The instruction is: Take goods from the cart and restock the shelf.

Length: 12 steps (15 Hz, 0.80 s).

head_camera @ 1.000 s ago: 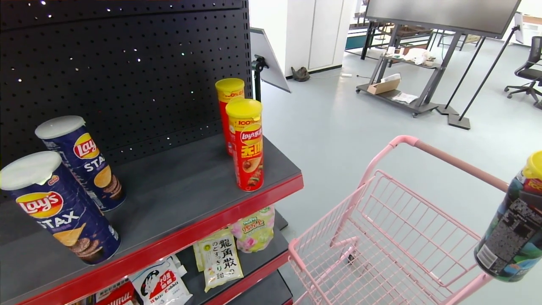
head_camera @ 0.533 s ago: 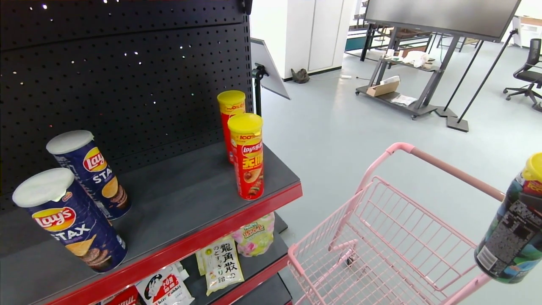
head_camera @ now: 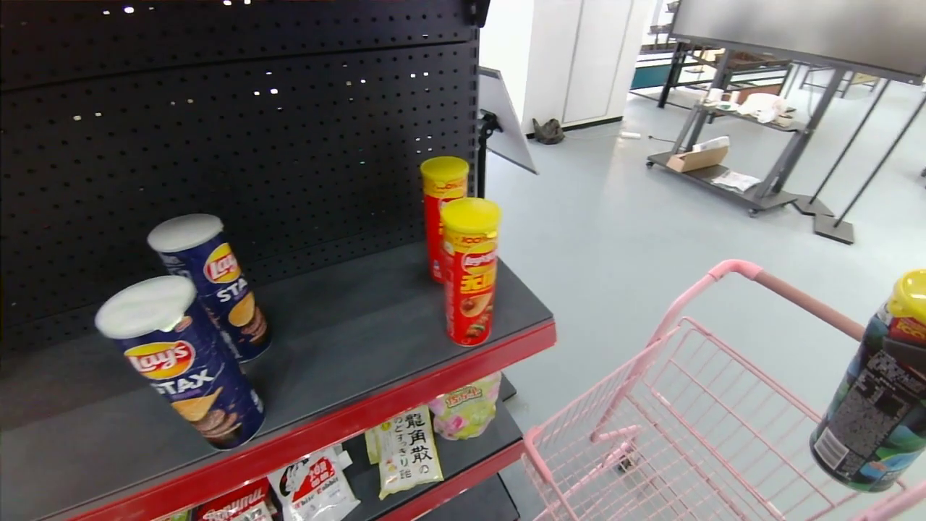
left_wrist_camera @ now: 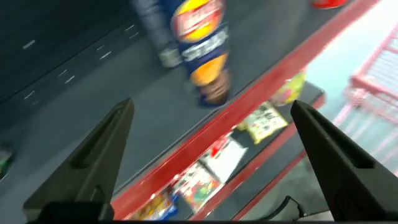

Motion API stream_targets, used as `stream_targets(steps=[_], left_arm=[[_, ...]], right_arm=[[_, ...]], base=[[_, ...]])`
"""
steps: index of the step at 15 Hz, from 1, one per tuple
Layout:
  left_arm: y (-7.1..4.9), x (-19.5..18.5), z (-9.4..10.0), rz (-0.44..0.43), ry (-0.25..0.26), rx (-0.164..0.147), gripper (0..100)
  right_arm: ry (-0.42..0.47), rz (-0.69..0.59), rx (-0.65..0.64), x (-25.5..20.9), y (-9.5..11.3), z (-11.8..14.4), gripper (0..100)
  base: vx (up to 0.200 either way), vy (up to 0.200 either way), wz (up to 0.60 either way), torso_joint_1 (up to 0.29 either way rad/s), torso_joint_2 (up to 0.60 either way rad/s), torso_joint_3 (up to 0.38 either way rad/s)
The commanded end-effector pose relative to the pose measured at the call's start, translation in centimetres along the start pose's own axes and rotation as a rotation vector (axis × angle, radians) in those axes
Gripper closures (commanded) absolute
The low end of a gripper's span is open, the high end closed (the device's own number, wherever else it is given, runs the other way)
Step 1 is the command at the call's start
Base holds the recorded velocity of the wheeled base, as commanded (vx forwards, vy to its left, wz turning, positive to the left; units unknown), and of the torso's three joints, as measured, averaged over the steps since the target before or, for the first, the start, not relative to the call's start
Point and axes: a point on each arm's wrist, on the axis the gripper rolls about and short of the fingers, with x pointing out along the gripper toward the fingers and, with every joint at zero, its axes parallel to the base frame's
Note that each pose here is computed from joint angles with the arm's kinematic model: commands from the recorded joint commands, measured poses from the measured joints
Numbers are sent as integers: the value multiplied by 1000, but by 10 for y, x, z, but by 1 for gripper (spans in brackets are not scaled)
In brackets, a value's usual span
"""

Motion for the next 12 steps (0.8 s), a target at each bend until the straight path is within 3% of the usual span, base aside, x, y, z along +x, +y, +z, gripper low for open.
stream_targets(steps=[1, 5, 8, 12], left_arm=[[0, -1, 1, 3, -5, 1, 0], [1, -1, -1, 58, 13, 7, 0], [2, -2, 2, 63, -2, 11, 0], [2, -3, 1, 66, -3, 81, 0]], right_arm=[[1, 0, 0, 0, 0, -2, 100], [-2, -2, 2, -1, 0, -2, 100], [-28, -7, 7, -10, -1, -6, 100], [-23, -44, 23, -11, -4, -8, 100]], base=[[0, 0, 600, 17, 7, -2], [0, 0, 600, 2, 4, 4], [0, 0, 0, 0, 0, 0], [0, 0, 0, 0, 0, 0]])
